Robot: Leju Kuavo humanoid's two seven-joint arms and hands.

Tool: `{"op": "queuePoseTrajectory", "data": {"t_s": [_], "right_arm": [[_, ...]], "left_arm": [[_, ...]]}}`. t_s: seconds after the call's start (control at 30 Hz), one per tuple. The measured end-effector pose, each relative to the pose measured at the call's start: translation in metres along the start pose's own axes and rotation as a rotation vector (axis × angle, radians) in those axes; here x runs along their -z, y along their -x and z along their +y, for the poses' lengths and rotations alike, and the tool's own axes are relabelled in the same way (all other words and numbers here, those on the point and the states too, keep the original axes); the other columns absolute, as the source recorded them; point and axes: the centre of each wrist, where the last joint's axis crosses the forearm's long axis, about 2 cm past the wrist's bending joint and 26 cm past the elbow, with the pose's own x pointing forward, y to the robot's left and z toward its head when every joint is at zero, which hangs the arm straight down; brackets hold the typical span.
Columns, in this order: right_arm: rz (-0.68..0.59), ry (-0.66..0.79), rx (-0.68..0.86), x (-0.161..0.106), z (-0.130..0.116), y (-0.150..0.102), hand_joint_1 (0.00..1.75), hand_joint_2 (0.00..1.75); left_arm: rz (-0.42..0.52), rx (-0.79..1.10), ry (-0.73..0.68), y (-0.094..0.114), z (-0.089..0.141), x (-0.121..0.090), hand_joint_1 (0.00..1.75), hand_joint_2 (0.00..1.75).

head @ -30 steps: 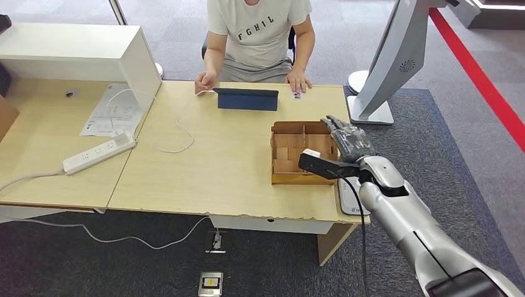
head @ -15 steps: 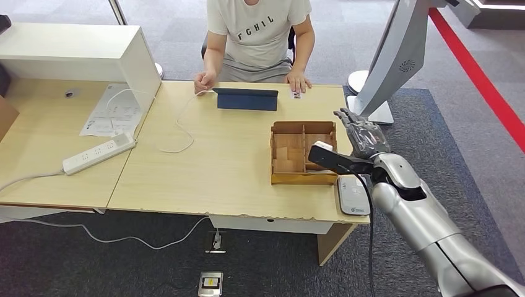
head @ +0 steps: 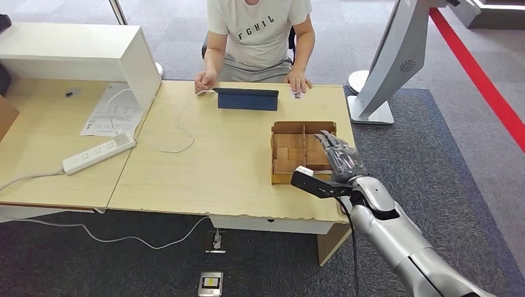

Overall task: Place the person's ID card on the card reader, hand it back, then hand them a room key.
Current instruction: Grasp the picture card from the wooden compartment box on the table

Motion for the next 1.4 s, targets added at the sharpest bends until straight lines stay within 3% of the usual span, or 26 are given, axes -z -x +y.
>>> {"op": "queuePoseTrajectory", "data": {"t_s": [0.3, 1.4], "right_arm": [[-0.002, -0.066, 0.004, -0.012, 0.03, -0.01, 0.0, 1.75], [0.019, -0.053, -0.094, -0.015, 0.045, -0.003, 0.0, 1.75]], "left_arm": [[-0.024, 0.011, 0.006, 0.0, 0.0, 0.0, 0.0, 0.0], [0.013, 0.014, 0.004, 0.0, -0.001, 0.0, 0.0, 0.0]]}}
